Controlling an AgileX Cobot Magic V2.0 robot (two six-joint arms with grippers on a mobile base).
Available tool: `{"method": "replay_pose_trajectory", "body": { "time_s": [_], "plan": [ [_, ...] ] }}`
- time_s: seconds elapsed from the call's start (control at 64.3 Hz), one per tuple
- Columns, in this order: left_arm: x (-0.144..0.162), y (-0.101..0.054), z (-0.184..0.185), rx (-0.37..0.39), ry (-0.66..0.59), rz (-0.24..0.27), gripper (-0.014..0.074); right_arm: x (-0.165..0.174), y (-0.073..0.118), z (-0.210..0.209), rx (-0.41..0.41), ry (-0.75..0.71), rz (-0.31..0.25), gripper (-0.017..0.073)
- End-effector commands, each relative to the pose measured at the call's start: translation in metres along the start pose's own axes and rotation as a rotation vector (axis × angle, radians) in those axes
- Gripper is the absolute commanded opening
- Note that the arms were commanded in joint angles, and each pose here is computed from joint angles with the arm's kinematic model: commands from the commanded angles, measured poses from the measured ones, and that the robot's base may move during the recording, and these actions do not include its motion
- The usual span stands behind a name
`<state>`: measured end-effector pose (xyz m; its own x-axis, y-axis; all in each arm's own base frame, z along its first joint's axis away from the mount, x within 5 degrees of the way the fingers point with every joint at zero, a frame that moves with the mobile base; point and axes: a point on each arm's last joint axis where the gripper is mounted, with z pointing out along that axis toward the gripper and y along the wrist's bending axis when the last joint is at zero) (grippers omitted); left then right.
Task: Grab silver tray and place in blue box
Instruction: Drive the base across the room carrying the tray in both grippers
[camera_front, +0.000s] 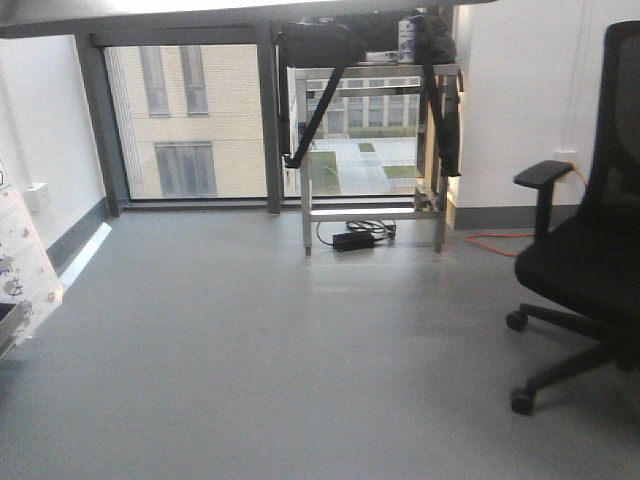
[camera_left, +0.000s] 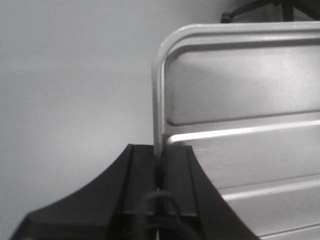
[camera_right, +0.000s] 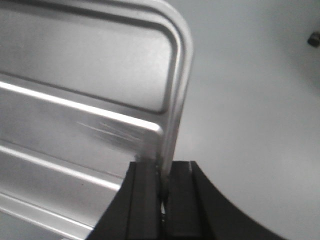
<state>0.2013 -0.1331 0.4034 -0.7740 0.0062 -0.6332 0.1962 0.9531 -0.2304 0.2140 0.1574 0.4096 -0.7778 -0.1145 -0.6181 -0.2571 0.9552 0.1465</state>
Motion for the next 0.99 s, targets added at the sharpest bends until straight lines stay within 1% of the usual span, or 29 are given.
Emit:
{"method": "replay_pose_trajectory", "body": {
  "time_s": [0.0, 0.979],
  "plan": [
    [-0.0097, -0.0006, -0.0168, 0.024, -0.106, 0.017, -0.0097, -0.0082, -0.0051, -0.0186, 0.006, -0.099, -0.027, 0.0057],
    [-0.0096, -0.0009, -0.0168, 0.027, -0.104, 0.015, -0.0096, -0.0083, -0.0051, -0.0186, 0.006, -0.099, -0.027, 0.0057]
  ]
}}
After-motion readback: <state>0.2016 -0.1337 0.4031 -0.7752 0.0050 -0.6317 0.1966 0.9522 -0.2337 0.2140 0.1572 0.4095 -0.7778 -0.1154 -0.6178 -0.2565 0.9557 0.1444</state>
